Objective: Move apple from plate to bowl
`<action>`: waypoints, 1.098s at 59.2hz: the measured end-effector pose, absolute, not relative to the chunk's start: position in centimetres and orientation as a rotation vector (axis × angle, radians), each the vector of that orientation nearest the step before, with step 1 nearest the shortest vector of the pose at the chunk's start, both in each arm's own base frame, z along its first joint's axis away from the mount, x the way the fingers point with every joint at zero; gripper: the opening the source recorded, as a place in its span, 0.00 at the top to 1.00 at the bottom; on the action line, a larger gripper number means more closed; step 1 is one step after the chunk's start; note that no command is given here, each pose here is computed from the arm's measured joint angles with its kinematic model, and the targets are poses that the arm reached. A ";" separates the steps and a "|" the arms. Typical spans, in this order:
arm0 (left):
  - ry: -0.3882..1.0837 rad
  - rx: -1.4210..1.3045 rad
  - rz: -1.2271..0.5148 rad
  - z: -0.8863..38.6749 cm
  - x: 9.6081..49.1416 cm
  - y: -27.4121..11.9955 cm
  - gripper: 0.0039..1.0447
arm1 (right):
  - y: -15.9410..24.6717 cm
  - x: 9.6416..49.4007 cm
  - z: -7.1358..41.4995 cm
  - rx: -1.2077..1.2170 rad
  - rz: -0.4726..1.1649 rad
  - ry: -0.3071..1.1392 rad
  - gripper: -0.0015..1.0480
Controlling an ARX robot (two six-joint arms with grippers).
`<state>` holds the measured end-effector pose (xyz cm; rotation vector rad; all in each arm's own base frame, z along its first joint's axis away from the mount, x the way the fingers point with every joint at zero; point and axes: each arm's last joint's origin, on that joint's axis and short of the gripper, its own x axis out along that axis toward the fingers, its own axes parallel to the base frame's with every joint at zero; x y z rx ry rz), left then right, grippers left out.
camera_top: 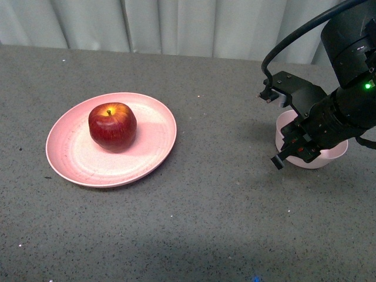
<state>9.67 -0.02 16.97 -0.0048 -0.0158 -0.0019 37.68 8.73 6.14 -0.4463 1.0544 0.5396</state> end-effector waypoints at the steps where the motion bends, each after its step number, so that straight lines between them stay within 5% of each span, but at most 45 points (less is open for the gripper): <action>1: -0.016 -0.005 -0.002 17.0 9.7 0.0 0.06 | 8.7 37.7 6.2 -0.447 0.539 1.054 0.99; 12: -0.016 -0.005 -0.002 17.0 9.7 0.0 0.06 | 9.4 37.4 7.0 -0.490 0.577 0.971 0.99; 28: -0.016 -0.005 -0.002 17.0 9.7 0.0 0.06 | 14.6 35.2 10.0 -0.554 0.883 0.822 0.99; 65: -0.016 -0.005 -0.002 17.0 9.7 0.0 0.06 | 19.3 35.9 7.7 -0.570 1.003 0.856 0.99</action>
